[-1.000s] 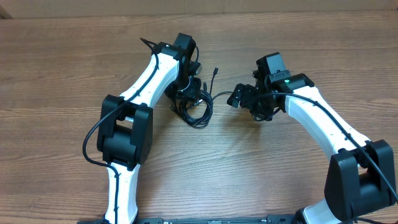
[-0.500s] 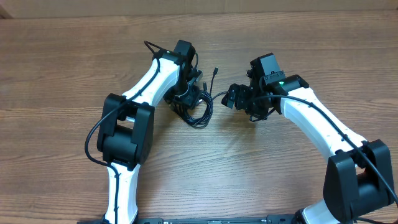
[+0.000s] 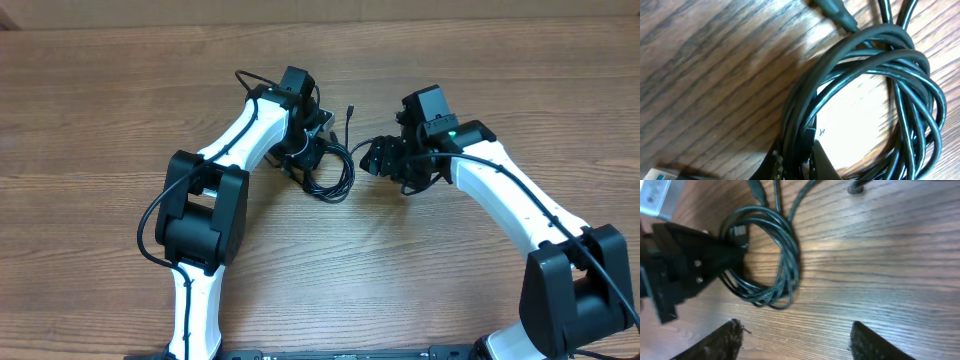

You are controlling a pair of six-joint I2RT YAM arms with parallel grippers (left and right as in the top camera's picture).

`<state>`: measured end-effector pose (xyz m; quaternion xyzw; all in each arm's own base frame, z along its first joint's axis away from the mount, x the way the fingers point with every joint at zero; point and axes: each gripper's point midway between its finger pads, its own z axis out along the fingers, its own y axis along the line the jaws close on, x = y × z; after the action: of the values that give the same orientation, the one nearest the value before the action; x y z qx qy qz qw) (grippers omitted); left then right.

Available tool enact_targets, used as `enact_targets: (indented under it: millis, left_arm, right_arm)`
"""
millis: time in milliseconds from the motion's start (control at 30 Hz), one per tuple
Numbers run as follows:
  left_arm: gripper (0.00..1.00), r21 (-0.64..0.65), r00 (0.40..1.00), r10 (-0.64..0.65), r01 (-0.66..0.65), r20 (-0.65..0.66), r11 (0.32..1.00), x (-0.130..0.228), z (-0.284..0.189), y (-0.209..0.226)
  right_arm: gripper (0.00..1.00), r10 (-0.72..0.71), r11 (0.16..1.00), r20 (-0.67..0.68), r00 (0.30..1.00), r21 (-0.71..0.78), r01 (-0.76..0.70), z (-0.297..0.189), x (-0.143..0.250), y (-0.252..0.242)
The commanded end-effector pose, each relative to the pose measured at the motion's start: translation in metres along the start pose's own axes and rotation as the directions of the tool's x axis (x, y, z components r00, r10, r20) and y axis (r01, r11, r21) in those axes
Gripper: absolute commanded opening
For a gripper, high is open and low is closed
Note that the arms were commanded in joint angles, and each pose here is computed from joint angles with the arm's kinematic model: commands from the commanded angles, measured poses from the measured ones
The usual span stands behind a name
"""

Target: Untangle cables

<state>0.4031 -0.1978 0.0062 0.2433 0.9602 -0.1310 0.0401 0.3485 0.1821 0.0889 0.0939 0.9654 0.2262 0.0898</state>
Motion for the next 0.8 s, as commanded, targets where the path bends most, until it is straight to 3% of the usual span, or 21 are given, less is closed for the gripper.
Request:
enact_targets:
  millis: [0, 33, 67, 167, 333, 467, 700, 733, 767]
  left_arm:
    - [0.39, 0.036, 0.999, -0.041, 0.040, 0.028, 0.999, -0.004, -0.006, -0.012]
    - [0.60, 0.036, 0.998, -0.053, 0.052, 0.030, 0.998, -0.005, -0.006, -0.011]
    - [0.63, 0.030, 0.998, -0.062, 0.061, 0.030, 0.998, -0.005, -0.006, -0.010]
    - [0.53, -0.019, 0.994, -0.102, 0.103, 0.033, 0.995, -0.006, -0.007, -0.001]
    - [0.61, -0.165, 0.981, -0.191, 0.194, 0.038, 0.967, -0.003, -0.021, 0.030]
    - [0.68, -0.159, 0.967, -0.248, 0.253, 0.054, 0.954, -0.005, -0.028, 0.040]
    - [0.66, -0.078, 0.915, -0.390, 0.398, 0.103, 0.914, -0.020, -0.071, 0.029]
    - [0.70, -0.075, 0.912, -0.394, 0.404, 0.116, 0.912, -0.023, -0.084, 0.027]
    - [0.86, -0.077, 0.912, -0.391, 0.401, 0.125, 0.913, -0.025, -0.089, 0.026]
  right_arm:
    - [0.61, -0.041, 0.999, -0.001, 0.999, -0.015, 0.041, 0.007, 0.006, 0.012]
    - [0.58, -0.061, 0.998, 0.008, 0.998, -0.027, 0.061, 0.009, 0.007, 0.019]
    - [0.51, -0.085, 0.995, 0.017, 0.996, -0.043, 0.086, 0.012, 0.008, 0.028]
    - [0.42, -0.124, 0.990, 0.031, 0.992, -0.067, 0.126, 0.015, 0.011, 0.042]
    - [0.35, -0.205, 0.969, 0.069, 0.976, -0.124, 0.213, 0.023, 0.020, 0.073]
    - [0.38, -0.288, 0.942, 0.092, 0.953, -0.153, 0.299, 0.030, 0.027, 0.092]
    - [0.50, -0.335, 0.926, 0.077, 0.939, -0.159, 0.343, 0.049, 0.037, 0.099]
    - [0.52, -0.336, 0.925, 0.075, 0.939, -0.159, 0.344, 0.051, 0.037, 0.099]
    - [0.53, -0.339, 0.924, 0.076, 0.938, -0.159, 0.347, 0.051, 0.037, 0.099]
